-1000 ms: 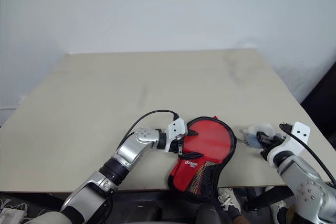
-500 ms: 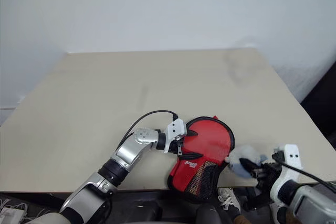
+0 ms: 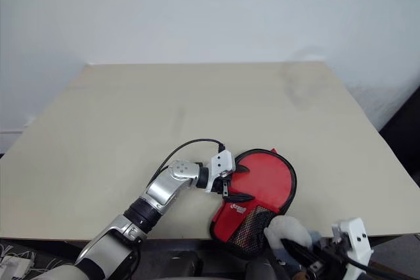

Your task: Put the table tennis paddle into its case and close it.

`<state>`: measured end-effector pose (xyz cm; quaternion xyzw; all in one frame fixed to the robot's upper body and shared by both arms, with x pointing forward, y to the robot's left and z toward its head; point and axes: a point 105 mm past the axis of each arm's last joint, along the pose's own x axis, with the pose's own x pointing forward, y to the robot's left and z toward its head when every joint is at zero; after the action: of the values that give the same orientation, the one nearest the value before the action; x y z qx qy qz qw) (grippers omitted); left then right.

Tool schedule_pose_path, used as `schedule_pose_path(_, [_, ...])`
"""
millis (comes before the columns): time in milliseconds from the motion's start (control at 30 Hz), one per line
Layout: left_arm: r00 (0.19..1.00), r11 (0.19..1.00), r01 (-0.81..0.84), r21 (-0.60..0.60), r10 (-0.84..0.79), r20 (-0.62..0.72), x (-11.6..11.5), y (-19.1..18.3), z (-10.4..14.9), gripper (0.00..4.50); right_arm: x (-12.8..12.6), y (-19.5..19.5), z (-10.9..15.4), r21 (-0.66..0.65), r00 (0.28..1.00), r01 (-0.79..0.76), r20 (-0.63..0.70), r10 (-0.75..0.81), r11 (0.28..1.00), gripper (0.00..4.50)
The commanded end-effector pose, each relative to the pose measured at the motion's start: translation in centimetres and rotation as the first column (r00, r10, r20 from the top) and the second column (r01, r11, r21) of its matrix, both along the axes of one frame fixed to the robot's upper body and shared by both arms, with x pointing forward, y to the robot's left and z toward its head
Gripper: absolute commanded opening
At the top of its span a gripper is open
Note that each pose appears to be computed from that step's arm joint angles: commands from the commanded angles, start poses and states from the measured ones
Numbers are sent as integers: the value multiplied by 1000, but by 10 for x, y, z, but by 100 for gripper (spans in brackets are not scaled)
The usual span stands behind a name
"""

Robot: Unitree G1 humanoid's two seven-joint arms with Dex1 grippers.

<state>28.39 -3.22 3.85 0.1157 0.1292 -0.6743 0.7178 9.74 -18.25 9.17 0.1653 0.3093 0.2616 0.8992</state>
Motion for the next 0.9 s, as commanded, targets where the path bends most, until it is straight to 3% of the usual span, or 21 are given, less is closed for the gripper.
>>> schedule_pose_path(33, [995, 988, -43, 148, 56, -85, -3, 20, -41, 450, -14, 13, 10, 60, 998, -63, -24, 65, 996, 43])
schedule_pose_path(300, [994, 991, -21, 129, 35, -107, -11, 12, -41, 450, -20, 32, -6, 24, 990, -113, -85, 114, 993, 43])
schedule_pose_path(467, [993, 990, -23, 136, 38, -110, -14, 14, -42, 450, -20, 26, -2, 78, 982, -171, -67, 176, 982, 43])
schedule_pose_path(667, [993, 988, -30, 148, 46, -109, -14, 21, -40, 450, -32, 35, -9, 124, 911, -394, -78, 405, 911, 43])
schedule_pose_path(767, [993, 988, -49, 150, 65, -102, -11, 23, -38, 450, -18, 45, -13, 136, 892, -443, -34, 451, 886, 43])
schedule_pose_path(900, [979, 989, -119, 85, 131, -154, -1, 22, -23, 450, 21, 55, -11, 135, 897, -441, 45, 439, 887, 43])
